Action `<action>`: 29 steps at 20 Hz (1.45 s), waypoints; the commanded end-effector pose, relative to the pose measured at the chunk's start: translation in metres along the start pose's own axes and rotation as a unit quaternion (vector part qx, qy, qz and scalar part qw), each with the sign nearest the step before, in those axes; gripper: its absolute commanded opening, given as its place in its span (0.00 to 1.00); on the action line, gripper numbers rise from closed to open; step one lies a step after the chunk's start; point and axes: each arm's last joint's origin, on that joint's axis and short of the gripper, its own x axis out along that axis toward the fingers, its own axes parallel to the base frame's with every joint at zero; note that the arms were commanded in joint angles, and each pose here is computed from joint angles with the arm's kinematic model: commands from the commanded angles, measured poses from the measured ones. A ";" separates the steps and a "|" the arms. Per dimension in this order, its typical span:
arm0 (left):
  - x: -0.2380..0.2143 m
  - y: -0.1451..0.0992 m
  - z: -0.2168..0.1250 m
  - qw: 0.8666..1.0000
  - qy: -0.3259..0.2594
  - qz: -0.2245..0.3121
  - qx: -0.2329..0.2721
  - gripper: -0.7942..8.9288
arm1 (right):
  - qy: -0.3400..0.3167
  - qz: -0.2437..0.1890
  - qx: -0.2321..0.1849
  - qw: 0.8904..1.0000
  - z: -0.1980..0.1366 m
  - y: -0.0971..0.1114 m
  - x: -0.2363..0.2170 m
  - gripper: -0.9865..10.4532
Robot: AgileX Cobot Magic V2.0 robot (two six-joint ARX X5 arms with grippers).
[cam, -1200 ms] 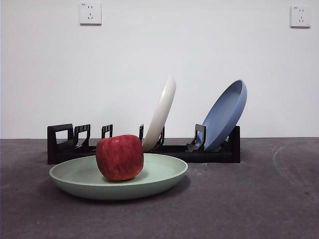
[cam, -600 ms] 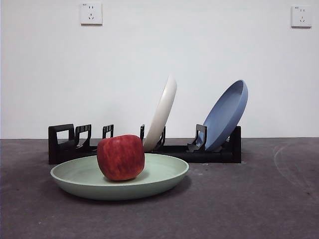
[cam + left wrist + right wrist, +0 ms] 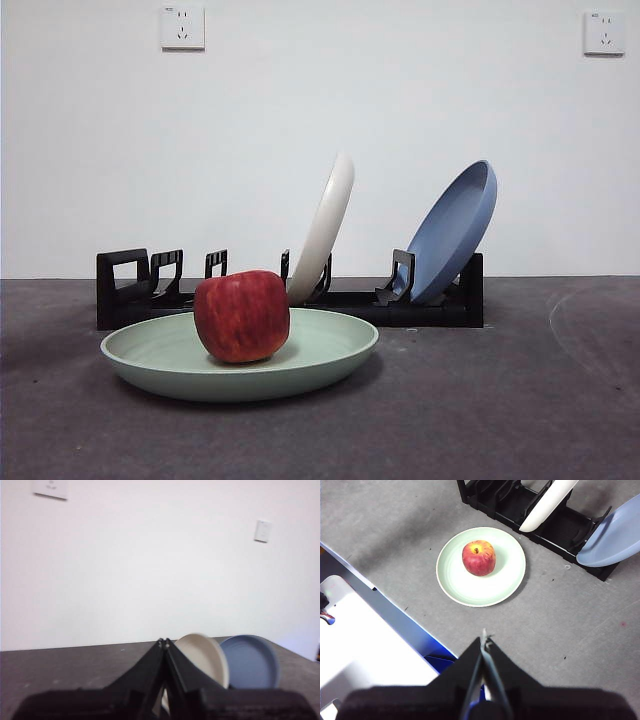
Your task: Take the green plate from the plate rack,put the plate on the table,take the apple from the table,put the apple in the plate
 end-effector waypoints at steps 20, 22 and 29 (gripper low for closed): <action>-0.027 0.029 -0.126 0.980 0.152 0.130 -0.018 0.08 | 0.021 -0.003 0.004 1.000 -0.001 0.000 0.006 0.09; -0.026 0.029 -0.128 0.978 0.159 0.133 -0.019 0.08 | 0.021 -0.003 0.004 1.000 -0.001 0.000 0.006 0.09; -0.025 0.031 -0.133 0.972 0.189 0.138 -0.025 0.08 | 0.021 -0.003 0.004 1.000 -0.001 0.000 0.006 0.09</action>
